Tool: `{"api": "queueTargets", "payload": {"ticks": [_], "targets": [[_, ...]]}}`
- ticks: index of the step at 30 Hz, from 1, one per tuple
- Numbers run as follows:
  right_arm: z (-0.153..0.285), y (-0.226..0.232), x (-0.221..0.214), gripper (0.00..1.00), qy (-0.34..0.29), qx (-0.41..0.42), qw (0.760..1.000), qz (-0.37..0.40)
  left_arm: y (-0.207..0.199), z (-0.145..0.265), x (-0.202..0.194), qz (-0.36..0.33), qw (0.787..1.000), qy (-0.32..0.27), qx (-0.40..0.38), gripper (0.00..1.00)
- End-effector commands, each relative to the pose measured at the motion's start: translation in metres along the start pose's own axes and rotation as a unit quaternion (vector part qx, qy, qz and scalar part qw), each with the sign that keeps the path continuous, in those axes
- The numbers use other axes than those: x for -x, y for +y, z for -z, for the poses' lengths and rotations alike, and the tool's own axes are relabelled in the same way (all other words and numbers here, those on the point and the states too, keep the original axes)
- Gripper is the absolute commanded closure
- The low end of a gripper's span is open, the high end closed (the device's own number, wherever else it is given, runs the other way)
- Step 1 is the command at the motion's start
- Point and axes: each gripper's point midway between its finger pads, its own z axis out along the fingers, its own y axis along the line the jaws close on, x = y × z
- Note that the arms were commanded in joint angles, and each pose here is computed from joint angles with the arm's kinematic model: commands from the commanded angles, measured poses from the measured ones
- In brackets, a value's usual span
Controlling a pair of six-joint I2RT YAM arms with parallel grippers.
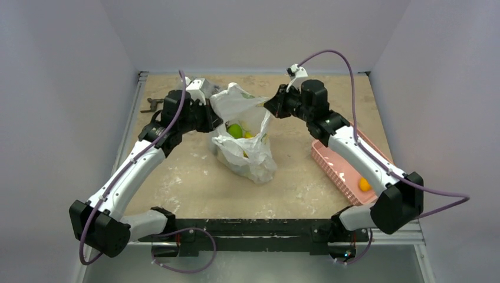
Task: Take the fake fruits out of the plastic bag
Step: Adjust the plastic bag at the center of the board.
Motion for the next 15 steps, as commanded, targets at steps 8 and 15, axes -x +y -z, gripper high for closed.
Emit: {"api": "queueTargets", "payload": {"ticks": [8, 15], "targets": [[0.028, -0.028, -0.005, 0.33, 0.079, -0.193, 0.960, 0.189, -0.033, 0.014, 0.015, -0.040, 0.995, -0.001, -0.093, 1.00], [0.065, 0.064, 0.042, 0.06, -0.008, -0.117, 0.972, 0.205, -0.033, 0.014, 0.016, -0.037, 0.995, 0.002, -0.094, 1.00]]}}
